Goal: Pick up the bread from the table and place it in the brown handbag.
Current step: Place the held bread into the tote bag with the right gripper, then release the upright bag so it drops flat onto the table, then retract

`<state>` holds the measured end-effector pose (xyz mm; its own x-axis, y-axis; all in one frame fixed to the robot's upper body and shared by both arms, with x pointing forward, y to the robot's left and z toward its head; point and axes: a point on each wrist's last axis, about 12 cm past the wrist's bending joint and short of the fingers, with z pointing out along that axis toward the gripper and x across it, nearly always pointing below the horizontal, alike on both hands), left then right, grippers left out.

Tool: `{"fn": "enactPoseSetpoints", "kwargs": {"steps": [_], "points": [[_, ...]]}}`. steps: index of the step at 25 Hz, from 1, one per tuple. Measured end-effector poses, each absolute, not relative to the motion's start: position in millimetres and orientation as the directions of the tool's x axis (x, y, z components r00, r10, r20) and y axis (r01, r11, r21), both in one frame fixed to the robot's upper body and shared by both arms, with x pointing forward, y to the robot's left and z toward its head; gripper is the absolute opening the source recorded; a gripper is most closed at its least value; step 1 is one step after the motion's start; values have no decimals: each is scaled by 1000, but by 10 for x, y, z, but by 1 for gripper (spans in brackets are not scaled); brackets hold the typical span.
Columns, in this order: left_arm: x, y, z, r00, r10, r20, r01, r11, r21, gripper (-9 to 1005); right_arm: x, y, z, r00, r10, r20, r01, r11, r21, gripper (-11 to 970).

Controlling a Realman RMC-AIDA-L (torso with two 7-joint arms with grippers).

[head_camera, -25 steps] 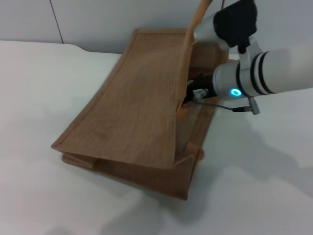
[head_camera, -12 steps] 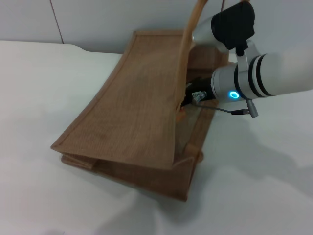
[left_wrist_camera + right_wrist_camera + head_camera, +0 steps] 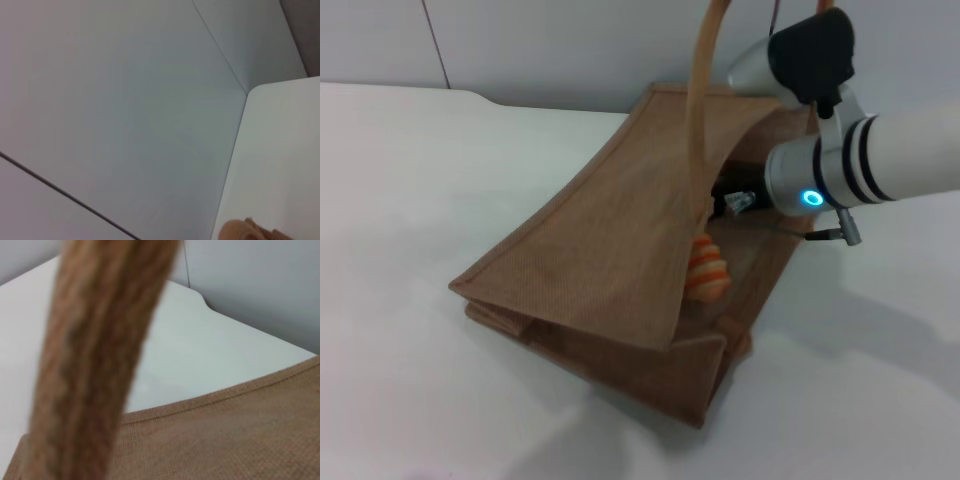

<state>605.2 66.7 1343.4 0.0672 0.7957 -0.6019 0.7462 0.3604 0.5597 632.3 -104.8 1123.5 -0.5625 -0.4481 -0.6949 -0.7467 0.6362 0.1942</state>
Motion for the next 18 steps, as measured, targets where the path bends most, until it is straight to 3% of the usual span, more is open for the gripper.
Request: {"fn": "enactPoseSetpoints", "kwargs": {"steps": [6,12,18], "points": [[6076,744,13383,45,796,-603,742,378,554,257,6304,-1232,11161,-596,-450,-665,-724,660,201,863],[6160,989,13235,-24,806,-592,701,435,565,263,6298,-1692,11050,-660,-437,-611,-652,738,176,864],[6221,1254,13140,-86,739,-668,679,534,503,270,6297,-2230,11074,-701,-368,-611,-546,828,128,861]]}}
